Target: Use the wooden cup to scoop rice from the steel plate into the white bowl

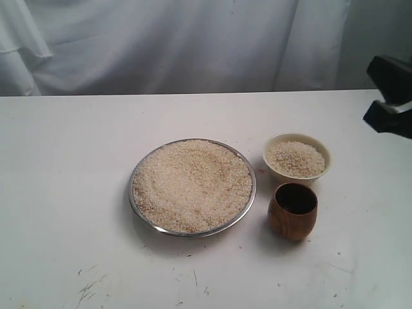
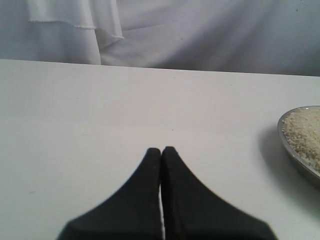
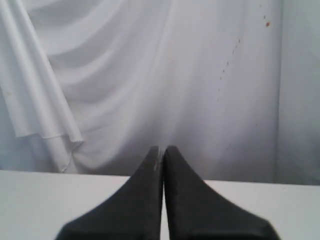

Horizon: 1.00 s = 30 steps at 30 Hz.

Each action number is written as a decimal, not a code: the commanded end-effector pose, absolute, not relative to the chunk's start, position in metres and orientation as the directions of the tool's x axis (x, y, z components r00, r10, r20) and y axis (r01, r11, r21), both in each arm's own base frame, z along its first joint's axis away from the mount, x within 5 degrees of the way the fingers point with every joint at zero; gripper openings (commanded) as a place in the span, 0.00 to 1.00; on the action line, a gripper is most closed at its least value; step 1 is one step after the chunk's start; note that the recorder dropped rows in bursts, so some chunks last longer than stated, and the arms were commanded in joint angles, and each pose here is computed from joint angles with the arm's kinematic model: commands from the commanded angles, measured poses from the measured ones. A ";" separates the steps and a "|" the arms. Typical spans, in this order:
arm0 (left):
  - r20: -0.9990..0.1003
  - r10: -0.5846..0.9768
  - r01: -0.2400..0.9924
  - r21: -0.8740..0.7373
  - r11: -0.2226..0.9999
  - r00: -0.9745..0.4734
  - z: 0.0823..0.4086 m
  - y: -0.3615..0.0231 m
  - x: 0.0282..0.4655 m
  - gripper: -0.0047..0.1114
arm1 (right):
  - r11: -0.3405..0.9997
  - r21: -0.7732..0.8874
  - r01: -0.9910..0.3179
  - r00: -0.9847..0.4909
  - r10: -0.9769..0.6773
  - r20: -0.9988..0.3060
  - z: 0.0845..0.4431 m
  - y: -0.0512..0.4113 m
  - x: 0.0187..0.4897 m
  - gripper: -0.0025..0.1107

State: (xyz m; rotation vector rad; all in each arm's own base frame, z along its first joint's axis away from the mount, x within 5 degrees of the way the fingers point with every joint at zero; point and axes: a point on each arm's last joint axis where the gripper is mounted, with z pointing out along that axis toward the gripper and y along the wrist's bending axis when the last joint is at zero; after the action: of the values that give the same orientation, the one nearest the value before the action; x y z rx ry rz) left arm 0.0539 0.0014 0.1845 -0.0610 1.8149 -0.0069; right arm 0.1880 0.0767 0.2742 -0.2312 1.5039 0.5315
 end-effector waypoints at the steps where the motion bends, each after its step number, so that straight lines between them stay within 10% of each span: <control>1: -0.973 -0.044 -0.035 -0.037 0.999 -0.228 0.184 0.001 0.054 0.04 | 0.884 0.161 -0.439 0.023 0.190 -0.982 0.290 0.067 0.172 0.02; 19: -0.973 -0.044 -0.035 -0.037 0.999 -0.228 0.184 0.001 0.054 0.04 | 0.987 0.151 0.050 -0.060 0.154 -0.986 0.301 -0.004 0.088 0.02; 30: -0.973 -0.044 -0.035 -0.037 0.999 -0.228 0.184 0.001 0.054 0.04 | 0.979 0.206 0.007 -0.048 0.206 -0.977 0.295 0.000 0.072 0.02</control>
State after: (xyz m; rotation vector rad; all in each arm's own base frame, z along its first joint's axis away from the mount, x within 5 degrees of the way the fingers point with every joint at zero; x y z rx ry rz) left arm 0.0539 0.0014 0.1845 -0.0610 1.8149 -0.0069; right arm 0.0711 -0.0032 0.2994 0.1909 1.6272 0.1272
